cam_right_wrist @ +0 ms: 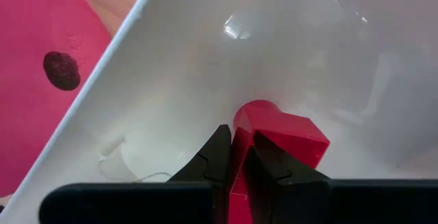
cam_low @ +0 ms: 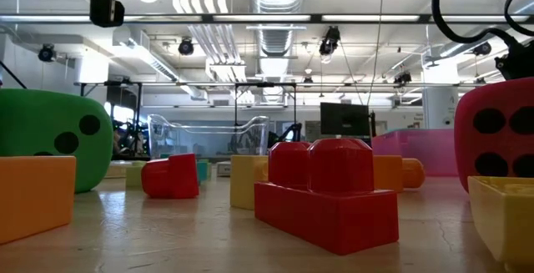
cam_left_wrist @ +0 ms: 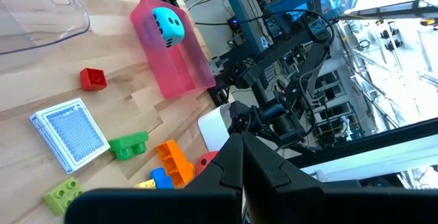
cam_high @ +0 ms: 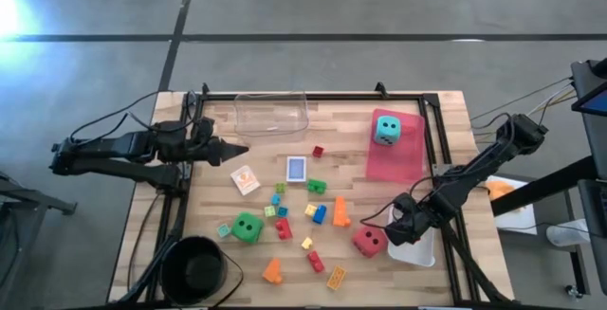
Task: Pick & Place Toys
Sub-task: Put the red game piece into the white bin
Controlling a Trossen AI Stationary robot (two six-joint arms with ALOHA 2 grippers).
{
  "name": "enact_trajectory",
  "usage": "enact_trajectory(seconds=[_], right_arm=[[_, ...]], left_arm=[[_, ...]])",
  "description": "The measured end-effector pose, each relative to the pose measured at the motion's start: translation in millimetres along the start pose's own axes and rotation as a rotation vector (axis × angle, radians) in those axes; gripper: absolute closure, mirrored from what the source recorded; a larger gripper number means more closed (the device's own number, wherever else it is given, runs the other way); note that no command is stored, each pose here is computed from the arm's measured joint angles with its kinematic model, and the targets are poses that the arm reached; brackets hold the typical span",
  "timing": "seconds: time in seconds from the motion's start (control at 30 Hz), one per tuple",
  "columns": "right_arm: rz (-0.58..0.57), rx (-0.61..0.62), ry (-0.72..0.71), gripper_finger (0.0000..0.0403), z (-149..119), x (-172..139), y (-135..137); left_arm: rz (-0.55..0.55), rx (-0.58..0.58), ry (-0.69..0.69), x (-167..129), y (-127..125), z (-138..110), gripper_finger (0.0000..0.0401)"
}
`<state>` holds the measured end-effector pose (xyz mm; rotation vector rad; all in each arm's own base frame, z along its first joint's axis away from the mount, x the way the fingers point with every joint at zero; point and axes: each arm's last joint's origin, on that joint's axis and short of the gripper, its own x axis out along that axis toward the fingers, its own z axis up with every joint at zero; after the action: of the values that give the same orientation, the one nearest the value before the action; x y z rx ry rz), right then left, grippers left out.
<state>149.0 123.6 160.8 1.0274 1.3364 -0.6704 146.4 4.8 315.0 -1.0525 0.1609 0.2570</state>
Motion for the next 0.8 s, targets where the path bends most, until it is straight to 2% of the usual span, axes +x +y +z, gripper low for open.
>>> enact_trajectory(seconds=[0.17, 0.57, 0.8], right_arm=[[0.013, 0.011, 0.014, 0.037, -0.7, 0.0, 1.5], [0.031, 0.051, 0.023, 0.0214, -1.2, -0.1, 3.3], [0.077, 0.061, 0.035, 0.0168, -1.4, -6.5, 3.8]], left_arm=[[0.0, 0.0, 0.0, 0.0, 0.0, 0.0, 0.0399], [0.007, -0.008, -0.014, 0.0, 0.2, 0.4, 0.0399], [0.007, -0.033, -0.013, 0.2, 0.2, 0.4, 0.0399]])
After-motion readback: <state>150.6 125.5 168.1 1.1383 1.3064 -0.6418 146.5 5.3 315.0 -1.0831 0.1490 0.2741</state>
